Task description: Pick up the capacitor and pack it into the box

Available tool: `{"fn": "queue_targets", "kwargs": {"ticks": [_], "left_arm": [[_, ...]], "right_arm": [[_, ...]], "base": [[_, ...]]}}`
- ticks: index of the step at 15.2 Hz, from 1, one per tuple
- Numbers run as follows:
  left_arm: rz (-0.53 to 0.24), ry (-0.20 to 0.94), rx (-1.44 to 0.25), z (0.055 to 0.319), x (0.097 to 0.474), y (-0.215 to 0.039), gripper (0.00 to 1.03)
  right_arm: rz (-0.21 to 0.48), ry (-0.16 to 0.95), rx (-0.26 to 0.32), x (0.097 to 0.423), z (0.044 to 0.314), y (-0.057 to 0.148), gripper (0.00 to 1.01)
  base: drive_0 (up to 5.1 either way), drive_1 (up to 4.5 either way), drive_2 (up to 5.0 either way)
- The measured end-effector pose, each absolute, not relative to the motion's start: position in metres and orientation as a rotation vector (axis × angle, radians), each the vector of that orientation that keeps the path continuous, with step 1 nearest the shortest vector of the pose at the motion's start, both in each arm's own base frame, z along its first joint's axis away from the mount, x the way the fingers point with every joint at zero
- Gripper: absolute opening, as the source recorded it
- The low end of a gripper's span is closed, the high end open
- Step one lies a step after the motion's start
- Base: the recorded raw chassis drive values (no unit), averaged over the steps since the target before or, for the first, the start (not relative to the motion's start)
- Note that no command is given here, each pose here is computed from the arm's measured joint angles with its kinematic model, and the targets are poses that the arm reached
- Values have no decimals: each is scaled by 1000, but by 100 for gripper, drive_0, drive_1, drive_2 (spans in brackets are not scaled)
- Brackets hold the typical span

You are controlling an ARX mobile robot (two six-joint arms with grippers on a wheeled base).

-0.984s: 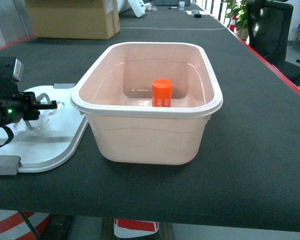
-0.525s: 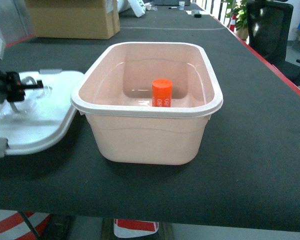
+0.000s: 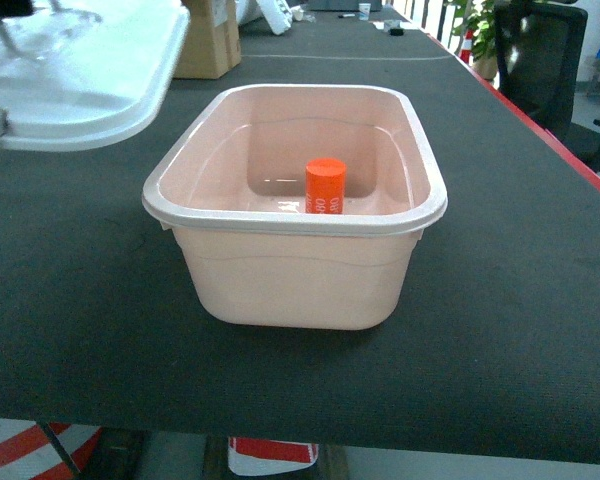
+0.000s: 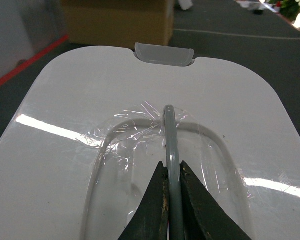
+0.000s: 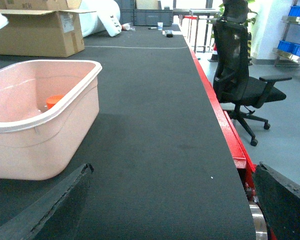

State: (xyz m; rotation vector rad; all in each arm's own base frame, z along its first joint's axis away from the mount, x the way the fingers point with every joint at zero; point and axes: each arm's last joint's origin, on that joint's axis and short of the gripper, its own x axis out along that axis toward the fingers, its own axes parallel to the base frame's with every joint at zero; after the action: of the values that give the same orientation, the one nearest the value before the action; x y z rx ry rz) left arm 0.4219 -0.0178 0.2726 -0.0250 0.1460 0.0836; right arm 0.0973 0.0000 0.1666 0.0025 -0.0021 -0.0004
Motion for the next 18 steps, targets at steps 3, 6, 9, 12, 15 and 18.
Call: {"fn": "queue_targets", "kwargs": {"ticks": [3,6,9,12,15,18], "left_arm": [[-29,174,-40,283,411,-103,2],[-53,194,-53,283,406,-159,2],[-61,237,-49,265,409,-191,2],[-52,278,-54,246,420,-201,2],[-58,306,-49,232,425,-209,2],[-78,314,-55,228,426,-220,2]], "right_arm": [[0,-2,2,97,167,0,98],[0,-2,2,97,167,0,98],[0,-2,2,97,167,0,98],[0,-2,2,97,167,0,98],[0,-2,2,97,167,0,98],[0,-2,2,97,167,0,98]], "base": [[0,0,0],[0,0,0],[0,0,0],[0,0,0],[0,0,0],[0,0,0]]}}
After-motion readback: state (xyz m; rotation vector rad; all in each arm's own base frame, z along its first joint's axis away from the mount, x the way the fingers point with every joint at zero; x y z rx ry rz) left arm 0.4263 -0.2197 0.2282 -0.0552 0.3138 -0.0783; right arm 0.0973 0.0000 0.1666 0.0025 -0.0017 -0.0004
